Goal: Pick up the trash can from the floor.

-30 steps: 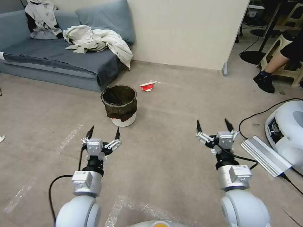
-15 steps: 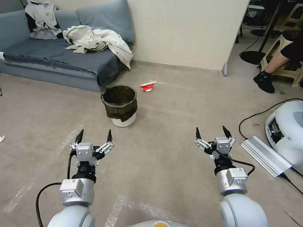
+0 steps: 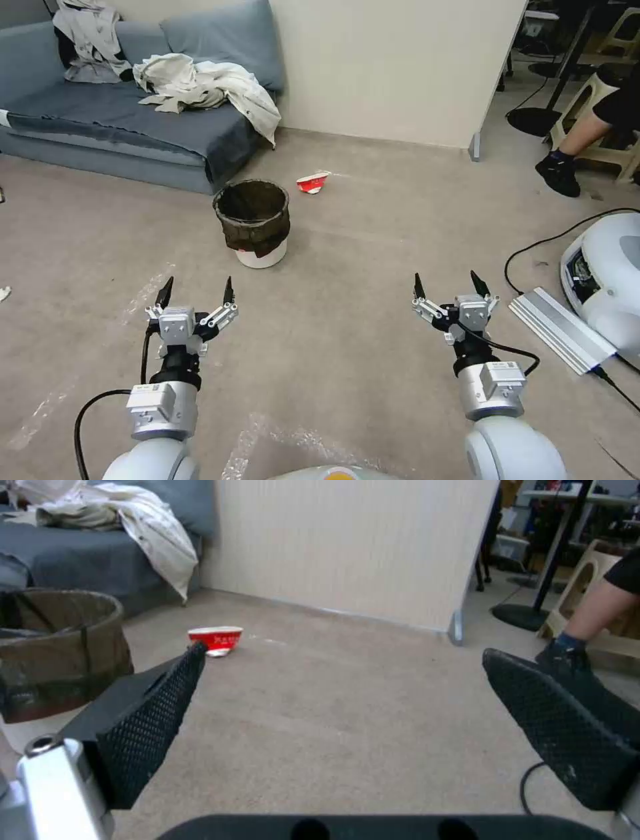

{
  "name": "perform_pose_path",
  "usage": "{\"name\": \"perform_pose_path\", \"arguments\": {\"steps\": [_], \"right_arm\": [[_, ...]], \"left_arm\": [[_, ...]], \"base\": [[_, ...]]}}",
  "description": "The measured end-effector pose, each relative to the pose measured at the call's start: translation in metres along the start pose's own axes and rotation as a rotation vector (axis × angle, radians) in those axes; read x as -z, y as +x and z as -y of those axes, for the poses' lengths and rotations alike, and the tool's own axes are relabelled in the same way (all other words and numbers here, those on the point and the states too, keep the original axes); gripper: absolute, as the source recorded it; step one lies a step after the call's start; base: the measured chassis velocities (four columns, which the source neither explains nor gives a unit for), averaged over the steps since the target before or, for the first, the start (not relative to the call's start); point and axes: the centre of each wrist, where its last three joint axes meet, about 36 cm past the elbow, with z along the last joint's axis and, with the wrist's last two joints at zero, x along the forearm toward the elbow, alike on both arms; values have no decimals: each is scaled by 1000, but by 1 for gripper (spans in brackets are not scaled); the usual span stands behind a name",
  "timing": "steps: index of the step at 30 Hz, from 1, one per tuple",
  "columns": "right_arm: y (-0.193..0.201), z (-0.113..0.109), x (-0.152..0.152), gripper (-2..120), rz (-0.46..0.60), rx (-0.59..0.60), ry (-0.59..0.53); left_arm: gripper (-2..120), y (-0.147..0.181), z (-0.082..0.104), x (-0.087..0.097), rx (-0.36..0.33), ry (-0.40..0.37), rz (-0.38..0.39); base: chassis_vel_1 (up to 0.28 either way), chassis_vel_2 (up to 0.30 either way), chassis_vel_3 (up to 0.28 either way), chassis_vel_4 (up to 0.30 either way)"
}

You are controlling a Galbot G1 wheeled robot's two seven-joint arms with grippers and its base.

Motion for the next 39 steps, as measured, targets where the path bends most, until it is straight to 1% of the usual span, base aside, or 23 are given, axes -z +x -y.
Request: {"name": "perform_pose_path", "arguments": {"steps": [8, 20, 33, 39], "right_arm": [[1, 1, 0, 100, -1, -3, -1], [0, 1, 2, 100, 8, -9, -4], [0, 1, 2, 100, 11, -11, -5], [0, 1, 3, 100, 10, -2, -3]], "left_arm": [[100, 0, 1, 2, -2, -2, 3], [100, 0, 1, 2, -4, -1, 5], [100, 1, 2, -1, -15, 4, 1], [100, 1, 4, -5, -16, 10, 19]], "base": [[0, 0, 0, 0], [44, 51, 59, 46], [48, 45, 39, 42], [6, 9, 6, 8]]}}
